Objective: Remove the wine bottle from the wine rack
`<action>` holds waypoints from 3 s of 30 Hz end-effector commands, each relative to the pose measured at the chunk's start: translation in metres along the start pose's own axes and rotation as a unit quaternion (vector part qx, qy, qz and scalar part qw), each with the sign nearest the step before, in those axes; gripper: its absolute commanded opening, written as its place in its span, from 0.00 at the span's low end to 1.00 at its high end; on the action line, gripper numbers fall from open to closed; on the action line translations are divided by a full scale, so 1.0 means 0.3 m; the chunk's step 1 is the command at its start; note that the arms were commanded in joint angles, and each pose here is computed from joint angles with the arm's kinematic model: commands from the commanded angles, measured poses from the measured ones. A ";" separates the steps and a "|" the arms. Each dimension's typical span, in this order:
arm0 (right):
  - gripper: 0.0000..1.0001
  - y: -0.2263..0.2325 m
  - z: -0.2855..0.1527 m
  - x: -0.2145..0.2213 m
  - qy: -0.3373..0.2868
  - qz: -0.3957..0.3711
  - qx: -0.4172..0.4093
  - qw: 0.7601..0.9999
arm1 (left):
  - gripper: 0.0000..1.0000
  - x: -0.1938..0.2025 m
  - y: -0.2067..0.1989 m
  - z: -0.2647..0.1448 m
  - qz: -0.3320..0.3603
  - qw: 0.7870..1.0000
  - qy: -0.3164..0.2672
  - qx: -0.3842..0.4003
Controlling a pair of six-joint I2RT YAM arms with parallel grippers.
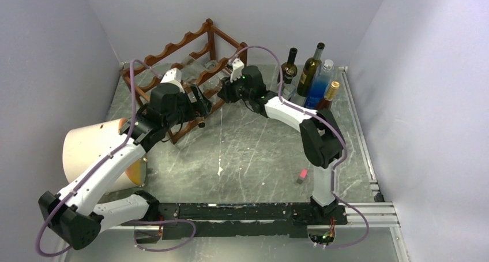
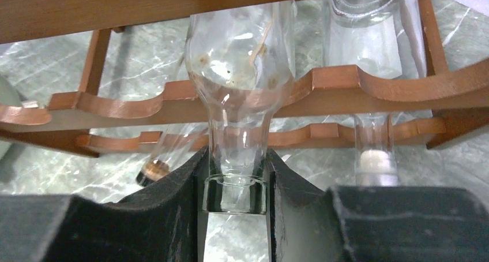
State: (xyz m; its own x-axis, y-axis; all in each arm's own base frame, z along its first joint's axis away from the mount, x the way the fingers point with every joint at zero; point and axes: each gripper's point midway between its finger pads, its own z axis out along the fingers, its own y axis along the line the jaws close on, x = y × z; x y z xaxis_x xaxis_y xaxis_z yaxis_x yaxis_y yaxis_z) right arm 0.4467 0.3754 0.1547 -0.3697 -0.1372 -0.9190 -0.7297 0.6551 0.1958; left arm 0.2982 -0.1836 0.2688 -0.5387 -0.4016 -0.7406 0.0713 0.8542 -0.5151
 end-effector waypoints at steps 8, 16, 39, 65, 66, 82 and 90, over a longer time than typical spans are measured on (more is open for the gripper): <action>0.00 0.094 -0.172 -0.006 0.002 0.024 -0.020 1.000 | 0.95 0.004 -0.103 0.131 -0.050 0.997 0.009 0.054; 0.00 0.102 -0.298 -0.002 -0.015 0.024 -0.004 1.000 | 0.99 0.039 -0.125 0.216 -0.084 0.994 0.028 0.059; 0.00 0.142 -0.385 0.004 -0.061 -0.035 -0.041 0.997 | 1.00 0.002 -0.048 0.553 -0.110 0.985 -0.034 -0.127; 0.37 0.207 -0.546 -0.064 -0.041 -0.039 -0.049 0.997 | 0.07 0.033 -0.217 0.469 -0.179 0.984 0.004 -0.015; 0.40 0.218 -0.557 -0.099 -0.050 -0.039 -0.052 0.997 | 0.07 0.031 -0.223 0.462 -0.182 0.983 0.005 -0.009; 0.82 0.253 -0.677 -0.202 -0.065 -0.048 -0.043 0.996 | 0.07 0.047 -0.228 0.380 -0.189 0.982 0.014 0.019; 0.89 0.167 -0.723 -0.171 -0.112 -0.165 0.017 0.980 | 0.07 0.077 -0.238 0.318 -0.199 0.978 0.037 0.046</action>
State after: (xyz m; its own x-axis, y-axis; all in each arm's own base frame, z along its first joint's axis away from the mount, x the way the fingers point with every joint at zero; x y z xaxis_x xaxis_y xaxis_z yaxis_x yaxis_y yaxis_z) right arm 0.2957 0.2680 0.2891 -0.1148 -0.1287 -0.9850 -0.8010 0.5985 0.0152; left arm 0.3644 -0.2736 0.2081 -0.6027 -0.6522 -0.4597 -0.1854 0.6749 -0.7143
